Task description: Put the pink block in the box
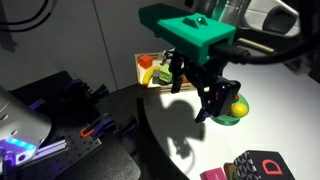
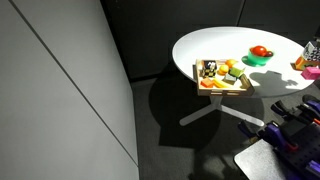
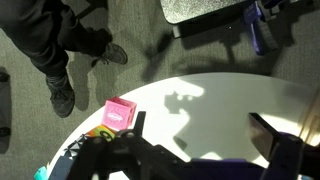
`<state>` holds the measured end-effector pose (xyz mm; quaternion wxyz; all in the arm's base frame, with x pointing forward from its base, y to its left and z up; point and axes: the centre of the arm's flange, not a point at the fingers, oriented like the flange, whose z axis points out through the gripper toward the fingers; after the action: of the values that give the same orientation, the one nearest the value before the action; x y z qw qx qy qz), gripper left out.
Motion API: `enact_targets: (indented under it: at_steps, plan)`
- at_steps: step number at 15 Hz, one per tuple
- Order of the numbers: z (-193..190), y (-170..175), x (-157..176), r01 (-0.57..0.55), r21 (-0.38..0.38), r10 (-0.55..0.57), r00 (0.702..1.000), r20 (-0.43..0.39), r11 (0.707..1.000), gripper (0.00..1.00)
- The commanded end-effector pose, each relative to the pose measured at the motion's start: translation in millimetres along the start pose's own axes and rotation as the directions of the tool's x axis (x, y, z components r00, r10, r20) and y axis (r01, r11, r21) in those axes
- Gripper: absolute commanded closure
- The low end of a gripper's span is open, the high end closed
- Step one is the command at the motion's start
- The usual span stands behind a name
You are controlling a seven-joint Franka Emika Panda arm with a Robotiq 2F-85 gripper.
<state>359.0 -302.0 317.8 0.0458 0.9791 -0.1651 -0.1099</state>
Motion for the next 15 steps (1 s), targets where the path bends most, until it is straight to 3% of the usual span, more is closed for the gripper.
enact_targets:
  at_steps: [1, 7, 15]
  plan:
    - [17.2, 14.3, 4.2, -0.048, 0.042, 0.049, 0.998, -0.03, 0.998, 0.0]
    - [40.1, 29.9, 11.0, -0.138, 0.12, 0.145, 0.988, -0.056, 0.983, 0.0]
    - [57.0, 57.2, 15.5, -0.2, 0.139, 0.208, 0.977, -0.047, 0.97, 0.0]
